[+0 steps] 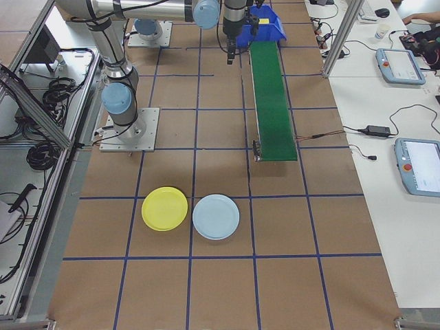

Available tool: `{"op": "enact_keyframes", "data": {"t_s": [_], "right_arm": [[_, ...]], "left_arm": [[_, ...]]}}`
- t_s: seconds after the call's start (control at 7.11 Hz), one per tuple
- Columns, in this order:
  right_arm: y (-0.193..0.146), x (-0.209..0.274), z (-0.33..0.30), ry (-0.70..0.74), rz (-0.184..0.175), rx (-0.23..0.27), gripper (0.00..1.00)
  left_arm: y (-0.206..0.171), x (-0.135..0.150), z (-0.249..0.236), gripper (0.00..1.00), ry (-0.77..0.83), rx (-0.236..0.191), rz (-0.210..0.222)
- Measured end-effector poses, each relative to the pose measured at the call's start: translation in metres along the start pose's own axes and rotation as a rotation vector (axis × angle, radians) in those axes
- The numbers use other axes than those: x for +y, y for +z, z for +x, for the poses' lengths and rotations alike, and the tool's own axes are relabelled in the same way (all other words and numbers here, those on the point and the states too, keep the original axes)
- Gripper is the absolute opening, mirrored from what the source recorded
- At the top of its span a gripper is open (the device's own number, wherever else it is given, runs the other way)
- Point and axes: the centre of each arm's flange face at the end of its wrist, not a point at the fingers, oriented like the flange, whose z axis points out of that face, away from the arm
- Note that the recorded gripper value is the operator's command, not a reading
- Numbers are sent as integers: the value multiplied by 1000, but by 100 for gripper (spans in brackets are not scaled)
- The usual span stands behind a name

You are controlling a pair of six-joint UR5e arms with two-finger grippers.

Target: Move block left to right into plate

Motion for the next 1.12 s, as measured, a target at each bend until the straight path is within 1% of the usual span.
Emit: {"op": "enact_keyframes", "data": {"t_s": [0.14,0.42,0.56,0.84,1.12], "right_arm": [[0,0,0,0,0,0,100],[0,0,0,0,0,0,100],[0,0,0,0,0,0,100],[0,0,0,-1,0,0,100],[0,0,-1,-1,0,0,100]], "left_arm": [[12,4,2,51,-1,5,0],[16,3,1,37,-1,-5,15],[9,0,0,34,1,-20,32],[-34,-7,-2,34,-16,-66,99],[-91,4,14,35,-61,-90,159]]}}
